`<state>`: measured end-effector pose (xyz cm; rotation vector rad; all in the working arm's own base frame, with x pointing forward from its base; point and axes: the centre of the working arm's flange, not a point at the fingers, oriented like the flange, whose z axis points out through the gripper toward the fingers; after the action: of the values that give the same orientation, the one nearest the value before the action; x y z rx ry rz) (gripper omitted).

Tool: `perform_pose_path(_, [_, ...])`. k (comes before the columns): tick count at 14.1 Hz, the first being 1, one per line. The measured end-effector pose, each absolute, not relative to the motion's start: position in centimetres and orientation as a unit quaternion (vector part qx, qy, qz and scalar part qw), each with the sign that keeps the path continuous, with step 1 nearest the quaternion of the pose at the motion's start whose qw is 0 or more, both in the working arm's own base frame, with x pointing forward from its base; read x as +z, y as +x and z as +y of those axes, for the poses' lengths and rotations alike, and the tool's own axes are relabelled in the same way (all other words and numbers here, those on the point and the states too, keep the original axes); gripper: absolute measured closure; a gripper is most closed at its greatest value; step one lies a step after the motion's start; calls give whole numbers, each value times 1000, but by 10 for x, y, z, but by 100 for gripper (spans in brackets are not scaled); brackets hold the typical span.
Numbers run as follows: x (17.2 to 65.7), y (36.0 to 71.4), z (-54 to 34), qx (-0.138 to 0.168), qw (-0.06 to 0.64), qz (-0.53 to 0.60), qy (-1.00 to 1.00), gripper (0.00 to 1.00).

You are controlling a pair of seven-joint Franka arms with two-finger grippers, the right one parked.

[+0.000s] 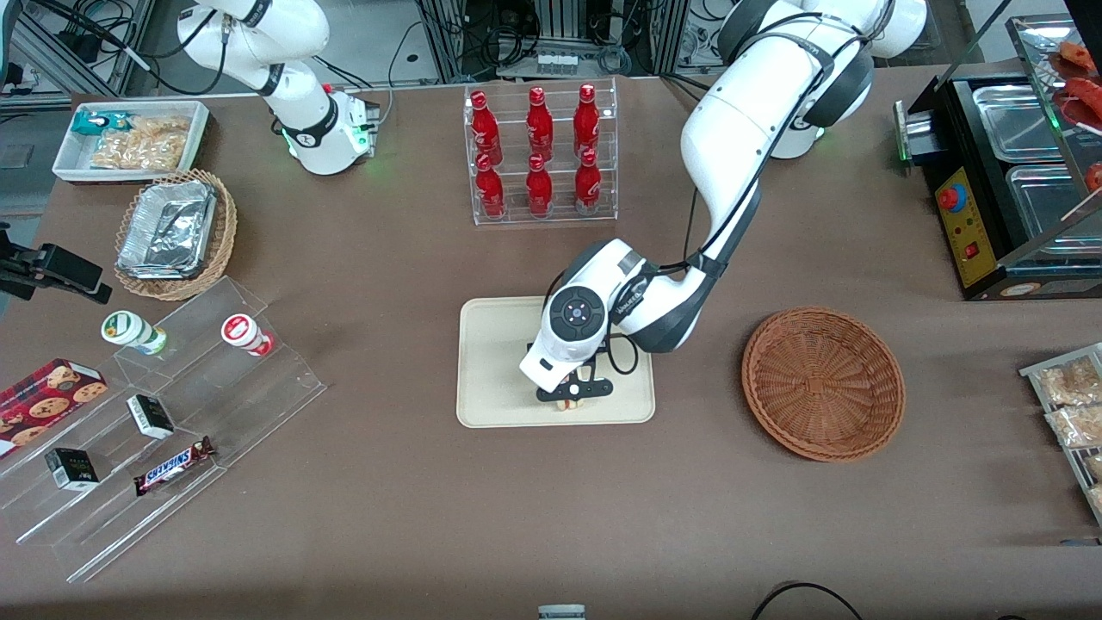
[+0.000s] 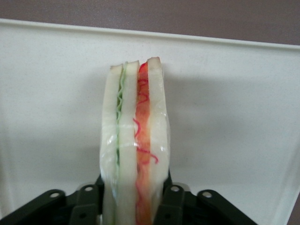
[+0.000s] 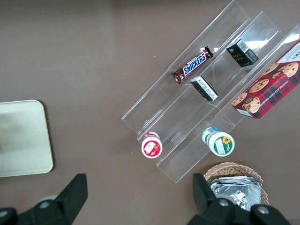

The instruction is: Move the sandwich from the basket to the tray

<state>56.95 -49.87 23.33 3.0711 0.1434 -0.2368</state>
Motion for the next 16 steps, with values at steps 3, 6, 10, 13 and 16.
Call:
perform_pose_path(3, [234,571,-499,-72,32,52,995,18])
perform_pose_path(6, [248,577,-498,-52,24,63,996,0])
perform_pose_path(10, [307,594,-471,-38,-4,77,996,0])
perform_pose_path(13, [365,615,-418,-34,-30,102,994,0])
perform_pose_path(16, [411,628,-331,-44,-40,81,995,0])
